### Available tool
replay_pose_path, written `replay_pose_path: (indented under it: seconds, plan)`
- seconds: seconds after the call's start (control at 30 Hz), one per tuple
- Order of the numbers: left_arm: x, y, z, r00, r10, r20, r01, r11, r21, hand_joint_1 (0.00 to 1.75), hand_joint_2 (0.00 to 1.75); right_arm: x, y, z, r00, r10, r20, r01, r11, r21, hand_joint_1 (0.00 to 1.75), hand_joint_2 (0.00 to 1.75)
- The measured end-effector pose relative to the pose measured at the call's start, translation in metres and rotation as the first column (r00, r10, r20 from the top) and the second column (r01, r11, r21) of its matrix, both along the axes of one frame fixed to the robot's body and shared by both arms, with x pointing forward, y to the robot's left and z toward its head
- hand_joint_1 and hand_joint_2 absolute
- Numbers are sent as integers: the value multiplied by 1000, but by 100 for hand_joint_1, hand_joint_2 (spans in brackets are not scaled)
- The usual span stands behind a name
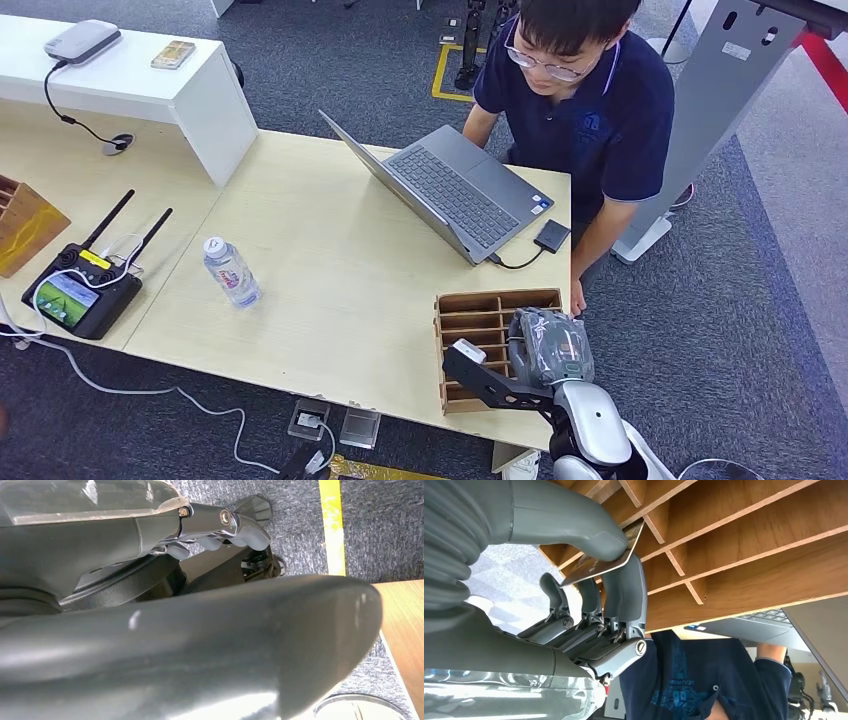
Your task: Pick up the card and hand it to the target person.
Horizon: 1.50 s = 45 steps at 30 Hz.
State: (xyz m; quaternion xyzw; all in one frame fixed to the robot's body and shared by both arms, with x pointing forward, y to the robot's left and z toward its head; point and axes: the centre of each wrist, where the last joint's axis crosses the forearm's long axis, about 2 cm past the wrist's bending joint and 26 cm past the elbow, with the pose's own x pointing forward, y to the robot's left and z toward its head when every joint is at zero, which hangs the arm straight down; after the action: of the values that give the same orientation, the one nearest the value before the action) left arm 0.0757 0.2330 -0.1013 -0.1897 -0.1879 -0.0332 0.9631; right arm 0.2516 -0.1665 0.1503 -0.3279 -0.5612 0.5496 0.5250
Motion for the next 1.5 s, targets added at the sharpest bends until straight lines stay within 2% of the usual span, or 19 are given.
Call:
replay_pose_path:
  seconds: [0.2, 0.33, 0.63, 0.87, 0.97, 1.1, 1.3, 1.5]
  plan:
    - [0, 0, 0, 1000, 0, 0, 0, 1000, 0, 0, 0, 0, 0, 0, 1000, 1, 2, -1, 1000, 0, 147, 175]
    - [0, 0, 0, 1000, 0, 0, 0, 1000, -1, 0, 175, 1, 0, 1, 1000, 1, 3, -2, 1000, 1, 144, 175]
    - [0, 1, 0, 1000, -6, 13, 6, 1000, -16, 0, 175, 3, 0, 2, 999, 26, -22, -25, 999, 36, 143, 175]
    - [0, 2, 0, 1000, -4, 9, 4, 1000, -14, 0, 175, 9, -1, 9, 978, 99, -182, -69, 984, 165, 143, 175]
    - [0, 2, 0, 1000, -3, 7, 3, 1000, -14, 0, 175, 14, -2, 18, 972, 117, -203, -74, 975, 207, 143, 175]
    - [0, 3, 0, 1000, 0, 9, 0, 1000, -16, 0, 175, 26, -6, 48, 976, 158, -149, -116, 959, 258, 143, 175]
    - [-1, 3, 0, 1000, 5, 19, -4, 1000, -19, 0, 175, 36, -6, 93, 968, 252, 9, -241, 914, 326, 143, 175]
    - [0, 2, 0, 1000, 6, 24, -6, 1000, -22, 0, 175, 37, 0, 110, 937, 327, 121, -348, 873, 340, 143, 175]
